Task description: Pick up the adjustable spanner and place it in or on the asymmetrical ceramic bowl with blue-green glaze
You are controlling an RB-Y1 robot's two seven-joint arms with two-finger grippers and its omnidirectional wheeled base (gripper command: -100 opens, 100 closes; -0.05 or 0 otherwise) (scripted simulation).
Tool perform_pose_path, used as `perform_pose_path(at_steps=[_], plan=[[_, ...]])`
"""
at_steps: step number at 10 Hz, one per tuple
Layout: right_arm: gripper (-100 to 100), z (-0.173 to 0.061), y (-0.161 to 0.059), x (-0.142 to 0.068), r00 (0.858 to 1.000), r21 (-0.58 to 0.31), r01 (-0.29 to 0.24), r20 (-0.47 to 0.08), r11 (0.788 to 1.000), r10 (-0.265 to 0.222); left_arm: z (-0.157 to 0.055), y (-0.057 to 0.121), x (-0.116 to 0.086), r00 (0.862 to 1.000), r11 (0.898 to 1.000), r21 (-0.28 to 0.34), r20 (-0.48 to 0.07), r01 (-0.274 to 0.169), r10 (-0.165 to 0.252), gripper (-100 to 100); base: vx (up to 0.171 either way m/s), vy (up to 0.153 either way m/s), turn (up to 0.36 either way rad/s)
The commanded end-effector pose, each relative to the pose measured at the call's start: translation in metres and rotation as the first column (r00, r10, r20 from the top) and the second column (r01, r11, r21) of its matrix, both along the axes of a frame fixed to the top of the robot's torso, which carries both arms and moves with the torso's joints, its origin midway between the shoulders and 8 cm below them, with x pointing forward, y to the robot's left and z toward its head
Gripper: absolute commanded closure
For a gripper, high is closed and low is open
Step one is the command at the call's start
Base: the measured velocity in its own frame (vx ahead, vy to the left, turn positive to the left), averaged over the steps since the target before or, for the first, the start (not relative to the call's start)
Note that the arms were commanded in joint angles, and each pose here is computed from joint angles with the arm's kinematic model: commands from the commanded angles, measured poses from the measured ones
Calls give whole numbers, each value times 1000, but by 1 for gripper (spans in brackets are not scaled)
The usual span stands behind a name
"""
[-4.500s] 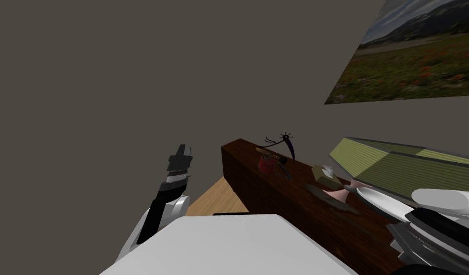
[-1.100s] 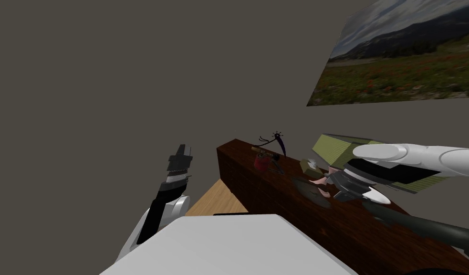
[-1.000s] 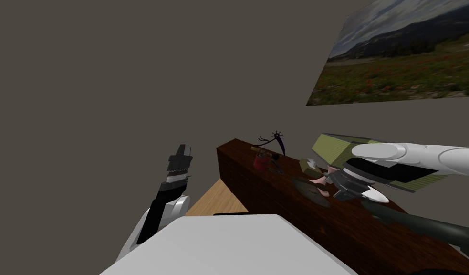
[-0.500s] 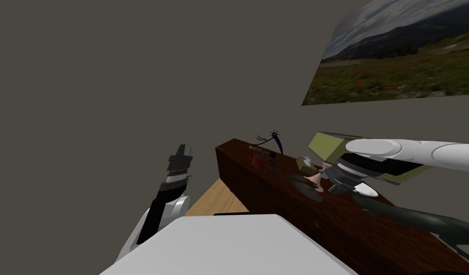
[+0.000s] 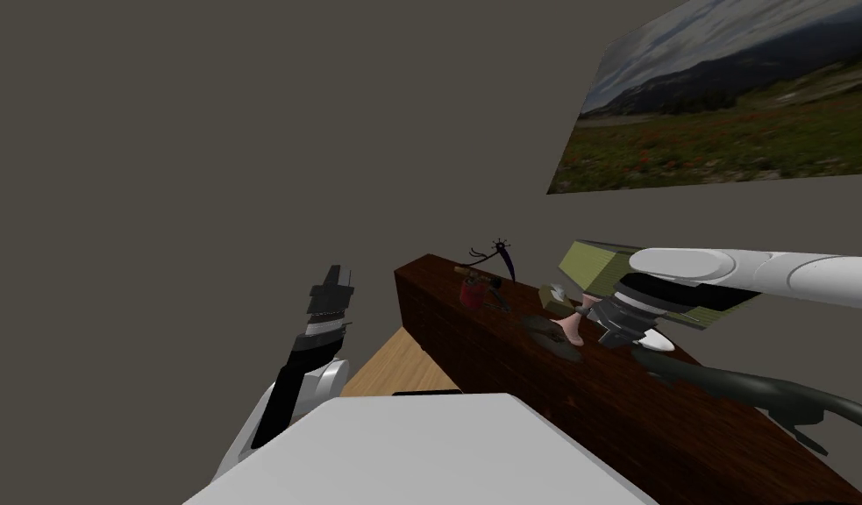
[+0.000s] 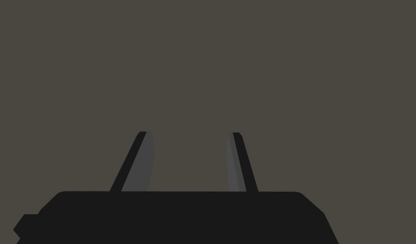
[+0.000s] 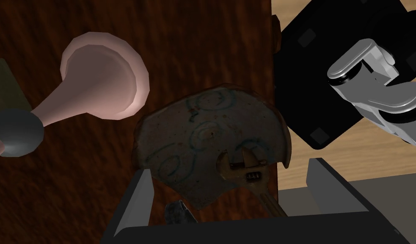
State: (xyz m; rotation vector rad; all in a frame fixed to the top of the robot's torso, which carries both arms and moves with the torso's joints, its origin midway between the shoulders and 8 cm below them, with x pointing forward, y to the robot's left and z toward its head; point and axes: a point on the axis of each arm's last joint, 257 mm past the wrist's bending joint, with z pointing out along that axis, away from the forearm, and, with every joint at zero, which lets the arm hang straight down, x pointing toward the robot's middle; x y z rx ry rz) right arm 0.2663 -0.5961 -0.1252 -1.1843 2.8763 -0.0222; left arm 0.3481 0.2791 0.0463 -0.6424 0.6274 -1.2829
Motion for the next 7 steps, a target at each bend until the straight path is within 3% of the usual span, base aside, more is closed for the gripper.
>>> perform_pose_path(at_steps=[1,4,5,7], plan=[[-100,10,3,8,1000,-11,7,12,1000,-7,0,0,0,1000,1000,0,0,0,0,0,-23,-11,-43],[-100,8,1,6,1000,-18,5,5,1000,-5,0,0,0,1000,1000,0,0,0,0,0,-16,-4,-7],[0,8,2,6,1000,-17,5,4,1000,-5,0,0,0,1000,1000,0,0,0,0,0,0,0,0],[0,8,2,5,1000,-16,5,3,1000,-5,0,0,0,1000,1000,0,0,0,0,0,0,0,0]])
